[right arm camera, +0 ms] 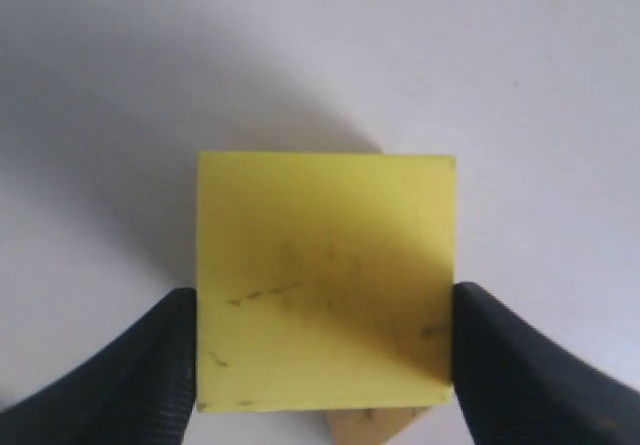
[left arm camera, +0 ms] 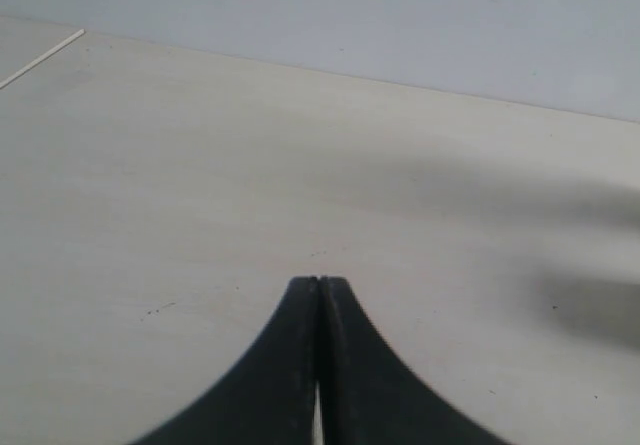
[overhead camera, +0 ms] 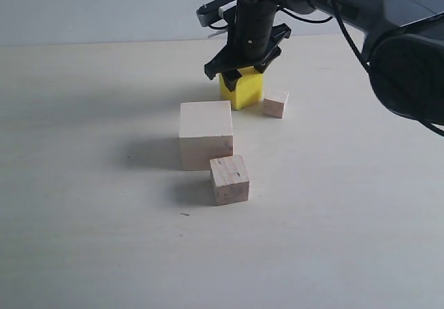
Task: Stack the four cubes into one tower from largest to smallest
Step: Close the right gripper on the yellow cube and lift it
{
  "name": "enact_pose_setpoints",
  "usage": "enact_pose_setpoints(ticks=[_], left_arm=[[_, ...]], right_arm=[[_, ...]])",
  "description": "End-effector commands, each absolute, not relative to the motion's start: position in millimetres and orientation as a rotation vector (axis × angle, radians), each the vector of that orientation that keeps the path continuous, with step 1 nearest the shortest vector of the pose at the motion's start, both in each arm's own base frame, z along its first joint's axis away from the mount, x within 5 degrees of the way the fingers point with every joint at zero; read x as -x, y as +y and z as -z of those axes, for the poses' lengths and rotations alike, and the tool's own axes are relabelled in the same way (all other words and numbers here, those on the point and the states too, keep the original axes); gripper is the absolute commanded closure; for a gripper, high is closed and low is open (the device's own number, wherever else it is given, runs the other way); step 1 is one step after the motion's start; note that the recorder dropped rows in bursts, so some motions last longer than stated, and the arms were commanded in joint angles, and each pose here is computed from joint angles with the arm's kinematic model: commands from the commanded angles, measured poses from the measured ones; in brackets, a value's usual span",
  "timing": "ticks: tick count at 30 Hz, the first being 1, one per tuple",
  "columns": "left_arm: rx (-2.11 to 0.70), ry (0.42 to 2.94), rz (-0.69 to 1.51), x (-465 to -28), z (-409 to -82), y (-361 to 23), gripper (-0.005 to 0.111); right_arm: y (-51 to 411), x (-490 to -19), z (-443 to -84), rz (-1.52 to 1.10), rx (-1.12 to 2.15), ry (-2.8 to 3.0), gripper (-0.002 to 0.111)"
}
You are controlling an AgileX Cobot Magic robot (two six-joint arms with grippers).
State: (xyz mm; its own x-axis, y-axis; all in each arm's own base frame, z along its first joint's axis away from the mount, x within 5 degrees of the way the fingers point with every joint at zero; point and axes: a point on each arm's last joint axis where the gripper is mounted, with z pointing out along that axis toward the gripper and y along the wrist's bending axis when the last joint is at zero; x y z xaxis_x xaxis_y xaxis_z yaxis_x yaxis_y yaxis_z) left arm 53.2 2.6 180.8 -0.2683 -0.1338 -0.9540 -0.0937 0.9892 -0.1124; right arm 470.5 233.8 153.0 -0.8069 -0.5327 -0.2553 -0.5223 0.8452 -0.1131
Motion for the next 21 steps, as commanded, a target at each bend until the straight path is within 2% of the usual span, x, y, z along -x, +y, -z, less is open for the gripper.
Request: enact_pose_setpoints(ticks=[1, 8, 10, 14, 18, 21], left_arm=[[0.158, 1.836, 0.042, -53.1, -180.8, 2.3, 0.107], [0.158, 1.836, 0.042, -53.1, -180.8, 2.3, 0.107], [0.158, 1.836, 0.042, -53.1, -180.8, 2.3, 0.107], [0.158, 1.836, 0.042, -53.1, -180.8, 2.3, 0.107], [0.158, 1.836, 0.042, -53.1, -180.8, 2.3, 0.107], [0.158, 1.836, 0.042, -53.1, -180.8, 2.3, 0.107]], right_arm=[[229.4, -464.0, -158.1, 0.092, 0.814, 2.807, 0.108], [230.0, -465.1, -149.9, 0.094, 0.818, 2.813, 0.108], [229.8, -464.9, -147.5, 0.097, 0.820, 2.821, 0.104], [230.0, -465.1, -145.4, 0.097, 0.821, 2.823, 0.080], [230.2, -465.2, -145.4, 0.094, 0.820, 2.822, 0.049], [231.2, -465.7, -145.5, 0.079, 0.816, 2.815, 0.041]])
